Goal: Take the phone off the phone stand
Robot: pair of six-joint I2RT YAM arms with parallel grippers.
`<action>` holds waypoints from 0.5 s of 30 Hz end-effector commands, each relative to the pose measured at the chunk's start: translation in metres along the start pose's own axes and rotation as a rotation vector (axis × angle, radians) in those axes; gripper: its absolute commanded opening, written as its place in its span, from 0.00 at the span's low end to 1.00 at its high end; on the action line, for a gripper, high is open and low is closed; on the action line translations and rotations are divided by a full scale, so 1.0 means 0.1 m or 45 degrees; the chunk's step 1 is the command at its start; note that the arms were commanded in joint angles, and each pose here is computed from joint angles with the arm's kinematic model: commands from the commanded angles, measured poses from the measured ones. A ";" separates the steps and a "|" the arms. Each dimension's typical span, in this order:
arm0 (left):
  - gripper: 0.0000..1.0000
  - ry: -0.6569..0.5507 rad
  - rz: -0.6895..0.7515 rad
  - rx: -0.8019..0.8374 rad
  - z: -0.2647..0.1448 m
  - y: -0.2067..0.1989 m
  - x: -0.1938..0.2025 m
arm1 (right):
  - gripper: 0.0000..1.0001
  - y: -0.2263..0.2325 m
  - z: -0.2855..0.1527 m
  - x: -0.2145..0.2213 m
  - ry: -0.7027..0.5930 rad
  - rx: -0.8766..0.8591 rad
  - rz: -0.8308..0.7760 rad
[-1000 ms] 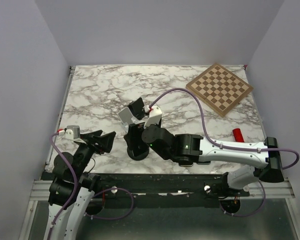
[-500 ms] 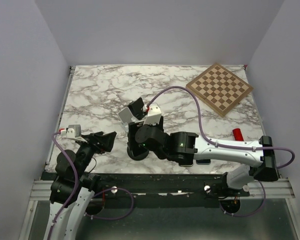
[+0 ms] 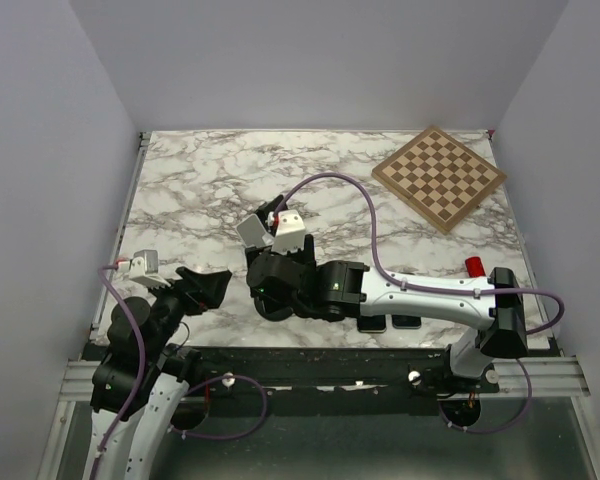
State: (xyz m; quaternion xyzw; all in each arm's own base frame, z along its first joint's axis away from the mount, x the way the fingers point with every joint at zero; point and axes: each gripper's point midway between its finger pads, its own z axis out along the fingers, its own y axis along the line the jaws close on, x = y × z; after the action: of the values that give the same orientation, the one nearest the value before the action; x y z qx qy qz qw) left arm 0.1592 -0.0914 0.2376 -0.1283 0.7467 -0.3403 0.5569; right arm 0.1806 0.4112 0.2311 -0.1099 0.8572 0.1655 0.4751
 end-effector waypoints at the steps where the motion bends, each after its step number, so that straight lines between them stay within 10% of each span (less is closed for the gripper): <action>1: 0.94 0.055 -0.025 0.041 -0.07 -0.08 0.06 | 0.90 -0.06 -0.03 0.04 0.005 0.044 0.018; 10: 0.92 0.209 -0.018 0.171 -0.01 -0.24 0.26 | 0.81 -0.11 -0.03 0.07 0.004 0.046 0.020; 15: 0.87 0.282 0.001 0.223 -0.01 -0.29 0.35 | 0.49 -0.13 -0.05 0.02 -0.030 0.028 0.026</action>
State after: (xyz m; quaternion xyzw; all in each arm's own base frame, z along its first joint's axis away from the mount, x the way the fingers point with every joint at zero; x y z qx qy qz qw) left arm 0.1481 -0.1178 0.2313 -0.0809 0.7693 -0.3870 0.5019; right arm 0.1800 0.4054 0.2275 -0.0999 0.8602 0.1626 0.4729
